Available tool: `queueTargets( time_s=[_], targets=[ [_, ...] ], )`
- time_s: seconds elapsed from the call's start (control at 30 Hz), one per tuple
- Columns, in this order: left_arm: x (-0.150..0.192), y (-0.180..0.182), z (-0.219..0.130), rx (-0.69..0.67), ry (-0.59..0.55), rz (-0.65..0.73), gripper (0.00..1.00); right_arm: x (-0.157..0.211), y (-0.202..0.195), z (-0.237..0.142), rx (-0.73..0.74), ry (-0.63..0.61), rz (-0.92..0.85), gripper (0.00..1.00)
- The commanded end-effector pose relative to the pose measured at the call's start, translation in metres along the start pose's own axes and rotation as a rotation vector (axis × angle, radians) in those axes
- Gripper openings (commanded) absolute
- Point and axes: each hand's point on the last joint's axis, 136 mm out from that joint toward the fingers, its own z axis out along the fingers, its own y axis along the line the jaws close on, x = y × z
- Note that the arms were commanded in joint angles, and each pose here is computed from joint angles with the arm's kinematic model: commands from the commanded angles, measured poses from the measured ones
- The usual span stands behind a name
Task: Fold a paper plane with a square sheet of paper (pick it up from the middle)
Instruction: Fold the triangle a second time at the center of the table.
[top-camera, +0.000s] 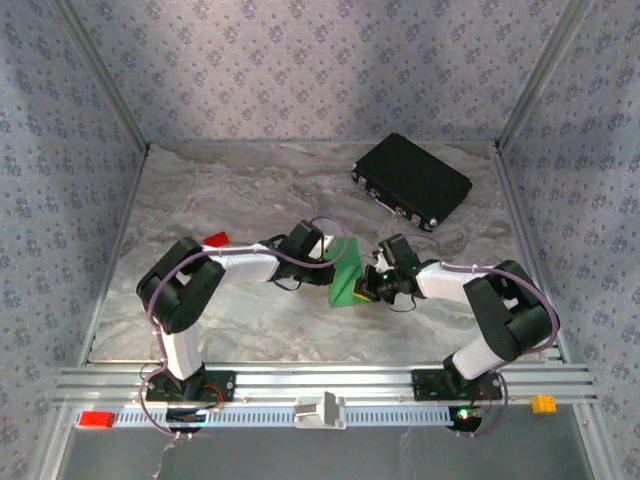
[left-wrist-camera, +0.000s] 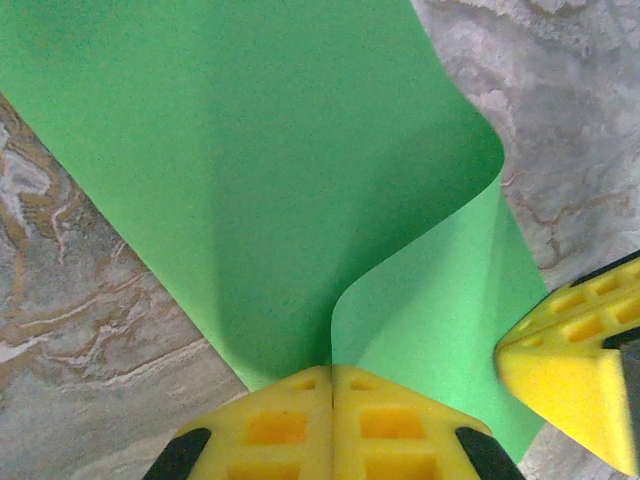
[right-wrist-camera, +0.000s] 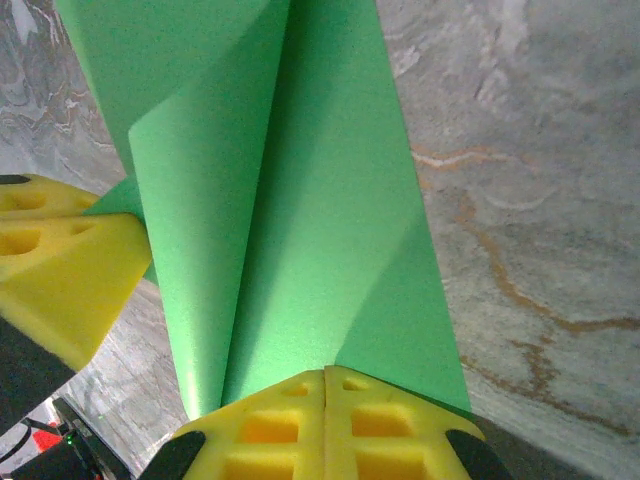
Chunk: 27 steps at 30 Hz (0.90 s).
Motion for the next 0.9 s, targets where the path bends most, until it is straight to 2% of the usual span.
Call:
queueTargets(
  time_s=[0.0,0.67,0.87],
  targets=[
    [-0.003,0.004,0.002,-0.019,0.002,0.004,0.00,0.005,-0.018,-0.002,0.075,0.011,0.019,0.02],
    [-0.003,0.001,0.007,0.000,0.023,0.018,0.00,-0.002,-0.006,-0.005,0.028,-0.004,0.001,0.03],
    [-0.013,-0.006,-0.001,0.015,-0.009,0.030,0.00,0.001,-0.018,-0.004,0.064,0.009,0.020,0.02]
  ],
)
